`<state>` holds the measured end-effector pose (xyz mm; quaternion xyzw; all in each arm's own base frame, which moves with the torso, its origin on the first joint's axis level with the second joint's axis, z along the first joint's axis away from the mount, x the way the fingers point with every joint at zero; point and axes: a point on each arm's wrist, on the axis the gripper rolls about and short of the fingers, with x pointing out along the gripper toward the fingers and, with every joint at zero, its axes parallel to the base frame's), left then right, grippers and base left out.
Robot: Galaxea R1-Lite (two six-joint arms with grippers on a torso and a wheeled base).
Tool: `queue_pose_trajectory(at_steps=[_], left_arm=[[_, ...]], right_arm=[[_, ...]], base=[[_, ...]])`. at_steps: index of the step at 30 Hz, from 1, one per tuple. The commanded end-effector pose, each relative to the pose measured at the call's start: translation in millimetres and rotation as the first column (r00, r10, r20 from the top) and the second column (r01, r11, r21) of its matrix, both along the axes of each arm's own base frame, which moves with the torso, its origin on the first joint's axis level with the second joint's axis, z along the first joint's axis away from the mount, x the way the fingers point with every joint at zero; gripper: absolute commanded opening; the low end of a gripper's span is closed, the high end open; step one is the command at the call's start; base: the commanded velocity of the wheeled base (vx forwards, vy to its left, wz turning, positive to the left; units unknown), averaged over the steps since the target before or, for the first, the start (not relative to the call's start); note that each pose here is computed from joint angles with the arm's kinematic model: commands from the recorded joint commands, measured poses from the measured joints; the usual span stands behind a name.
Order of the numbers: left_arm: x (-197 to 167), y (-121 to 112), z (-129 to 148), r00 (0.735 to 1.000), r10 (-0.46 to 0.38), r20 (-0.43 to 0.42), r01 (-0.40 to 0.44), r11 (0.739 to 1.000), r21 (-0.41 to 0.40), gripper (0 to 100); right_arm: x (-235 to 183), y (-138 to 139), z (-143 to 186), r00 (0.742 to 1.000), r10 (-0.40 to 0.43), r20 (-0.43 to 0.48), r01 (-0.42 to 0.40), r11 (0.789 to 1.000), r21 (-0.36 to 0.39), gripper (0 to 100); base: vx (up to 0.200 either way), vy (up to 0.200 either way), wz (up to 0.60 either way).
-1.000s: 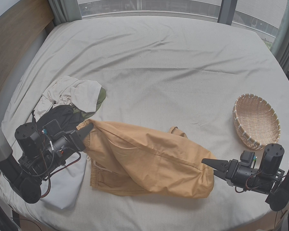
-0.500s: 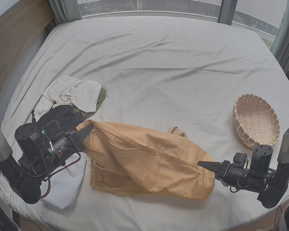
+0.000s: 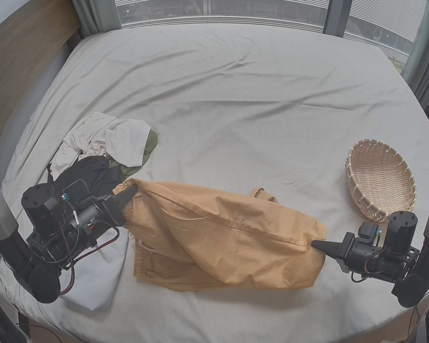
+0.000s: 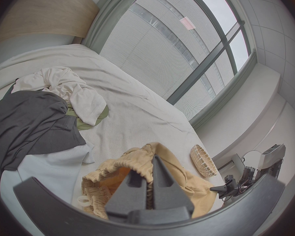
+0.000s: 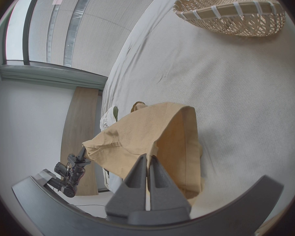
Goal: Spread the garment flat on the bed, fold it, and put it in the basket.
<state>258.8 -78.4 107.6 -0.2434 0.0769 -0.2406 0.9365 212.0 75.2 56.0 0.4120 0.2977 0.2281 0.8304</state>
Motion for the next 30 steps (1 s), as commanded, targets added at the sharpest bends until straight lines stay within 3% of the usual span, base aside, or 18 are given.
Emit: queue_pose_trajectory(at_steps=[1, 13, 14, 30], left_arm=[[0.5, 1.6, -0.5, 1.000, 0.007, -0.002, -0.007, 1.000, -0.001, 0], [4.0, 7.2, -6.1, 0.999, 0.033, -0.023, -0.033, 0.999, 0.005, 0], [4.0, 7.2, -6.1, 0.999, 0.033, -0.023, -0.033, 0.999, 0.005, 0], [3.7, 5.1, -5.7, 1.000, 0.024, -0.020, -0.024, 1.000, 0.004, 0]], right_arm=[[-8.8, -8.5, 8.1, 1.000, -0.002, 0.018, 0.002, 1.000, 0.013, 0], [-7.7, -1.6, 0.3, 0.999, 0.047, -0.012, -0.047, 0.999, 0.005, 0], [-6.3, -0.4, -0.4, 0.999, 0.050, -0.012, -0.050, 0.999, 0.005, 100], [28.5, 19.6, -12.9, 0.997, 0.079, 0.009, -0.079, 0.997, 0.019, 100]], base=[[0.000, 0.000, 0.00], [0.000, 0.000, 0.00], [0.000, 0.000, 0.00], [0.000, 0.000, 0.00]])
